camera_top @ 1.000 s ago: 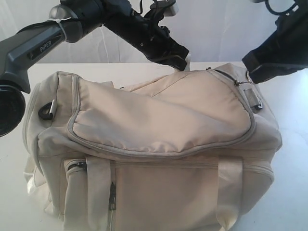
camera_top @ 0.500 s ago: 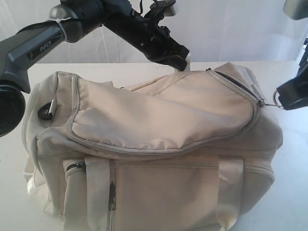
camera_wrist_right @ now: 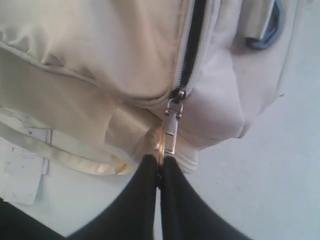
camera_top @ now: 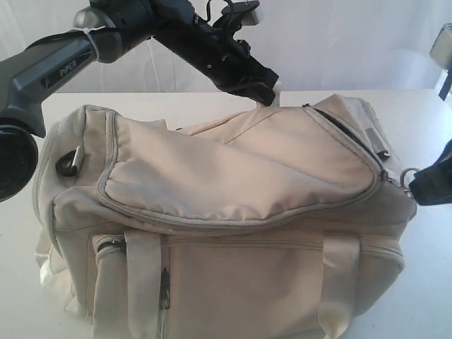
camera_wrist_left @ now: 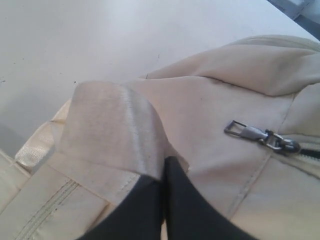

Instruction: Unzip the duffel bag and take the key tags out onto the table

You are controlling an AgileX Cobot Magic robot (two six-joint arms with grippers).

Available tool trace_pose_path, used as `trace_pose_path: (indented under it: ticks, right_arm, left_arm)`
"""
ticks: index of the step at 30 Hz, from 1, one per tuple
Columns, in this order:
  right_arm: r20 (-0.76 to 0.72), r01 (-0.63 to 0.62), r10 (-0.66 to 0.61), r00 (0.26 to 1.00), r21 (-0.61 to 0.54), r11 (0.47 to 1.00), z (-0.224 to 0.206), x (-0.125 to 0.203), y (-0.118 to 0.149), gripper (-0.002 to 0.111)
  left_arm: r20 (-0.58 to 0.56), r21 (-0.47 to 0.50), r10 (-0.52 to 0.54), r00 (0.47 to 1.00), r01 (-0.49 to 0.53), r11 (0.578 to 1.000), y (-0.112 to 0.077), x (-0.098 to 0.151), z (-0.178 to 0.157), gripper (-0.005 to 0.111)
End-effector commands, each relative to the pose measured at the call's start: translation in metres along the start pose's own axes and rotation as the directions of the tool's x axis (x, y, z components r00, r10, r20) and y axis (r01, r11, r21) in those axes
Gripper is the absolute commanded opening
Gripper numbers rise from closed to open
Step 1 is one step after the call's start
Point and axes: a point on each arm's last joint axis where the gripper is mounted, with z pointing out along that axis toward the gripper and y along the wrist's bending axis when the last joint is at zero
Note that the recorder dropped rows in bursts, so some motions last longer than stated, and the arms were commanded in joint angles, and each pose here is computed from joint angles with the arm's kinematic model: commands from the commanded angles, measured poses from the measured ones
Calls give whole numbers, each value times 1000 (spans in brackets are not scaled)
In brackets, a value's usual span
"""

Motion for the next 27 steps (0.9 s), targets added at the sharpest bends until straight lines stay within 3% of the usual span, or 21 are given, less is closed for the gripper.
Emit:
trace_pose_path:
  ticks: [1,17,27]
  right_arm:
    - [-71,-10,3,998,-95,995,12,15,7,0]
    - [-78,-41,19,997,-296,954,46,36,19,0]
    - [-54,-62,47,997,-334,941,62,45,20,0]
  left_arm:
    - [29,-4,1,1000,-1,1000,-4,-7,-10,0]
    - [32,-7,-5,999,5,1000,-4,-7,-10,0]
    - [32,-7,-5,999,5,1000,-4,-7,-10,0]
